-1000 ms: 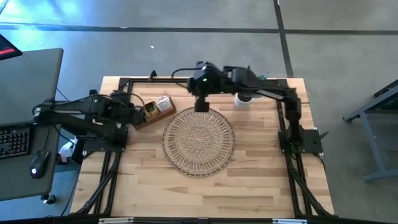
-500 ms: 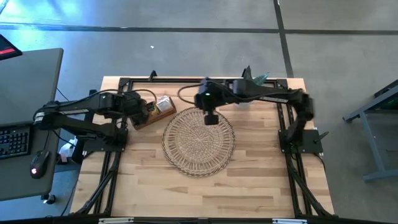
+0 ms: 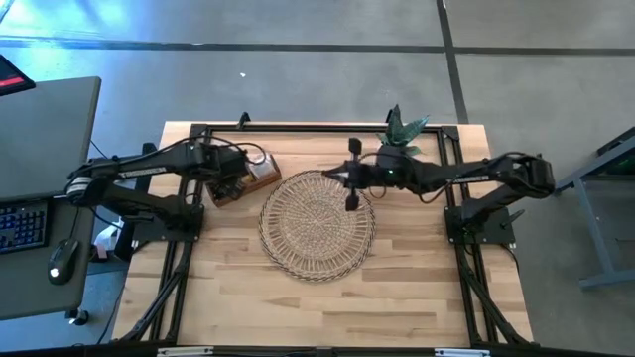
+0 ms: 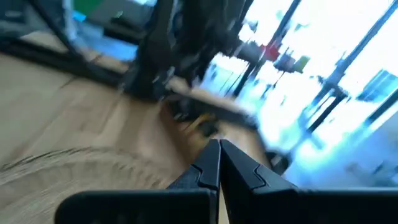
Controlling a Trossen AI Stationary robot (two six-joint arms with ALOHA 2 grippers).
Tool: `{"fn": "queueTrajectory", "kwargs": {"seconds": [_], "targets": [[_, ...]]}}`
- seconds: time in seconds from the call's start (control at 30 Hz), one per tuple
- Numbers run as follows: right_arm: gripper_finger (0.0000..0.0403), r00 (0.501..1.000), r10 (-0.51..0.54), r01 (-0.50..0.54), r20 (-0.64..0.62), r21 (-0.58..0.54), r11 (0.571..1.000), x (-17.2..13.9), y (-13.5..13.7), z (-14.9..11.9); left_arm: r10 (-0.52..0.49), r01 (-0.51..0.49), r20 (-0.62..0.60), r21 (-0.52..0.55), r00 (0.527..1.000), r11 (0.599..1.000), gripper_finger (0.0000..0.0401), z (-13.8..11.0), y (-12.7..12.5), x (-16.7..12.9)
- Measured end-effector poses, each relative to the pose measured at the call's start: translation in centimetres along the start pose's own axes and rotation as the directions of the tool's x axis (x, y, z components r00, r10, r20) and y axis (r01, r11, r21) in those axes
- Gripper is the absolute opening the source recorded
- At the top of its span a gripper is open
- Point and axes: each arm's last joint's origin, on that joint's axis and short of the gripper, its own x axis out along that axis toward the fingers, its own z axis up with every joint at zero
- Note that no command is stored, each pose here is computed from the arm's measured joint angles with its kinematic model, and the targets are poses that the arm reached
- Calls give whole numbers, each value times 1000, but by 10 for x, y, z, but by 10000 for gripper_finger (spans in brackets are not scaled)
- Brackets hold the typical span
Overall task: Pick & Place Tea
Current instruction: Put the black tea bag into the left compartment of the wooden organizer
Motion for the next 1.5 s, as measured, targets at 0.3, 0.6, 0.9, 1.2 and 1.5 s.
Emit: {"fn": "queueTrajectory", "kwargs": {"seconds": [0.3, 0.6, 0.9, 1.2, 1.5], "targets": [[2, 998, -46, 47, 30, -31, 998, -3, 1, -6, 100, -100, -73, 2, 992, 995, 197, 12, -16, 22], [3, 998, -48, 49, 31, -34, 998, -3, 1, -5, 163, -170, -182, -19, 970, 985, 144, 16, -30, 42], [2, 998, -50, 51, 36, -35, 998, -3, 1, -5, 237, -244, -166, -21, 957, 970, 120, 19, -28, 47], [2, 998, -51, 52, 38, -35, 998, -3, 1, -5, 211, -230, -217, -68, 953, 971, 120, 33, -9, 56], [1, 998, -50, 52, 39, -35, 998, -3, 1, -5, 148, -163, -196, -60, 969, 985, 119, 38, -12, 58]]}}
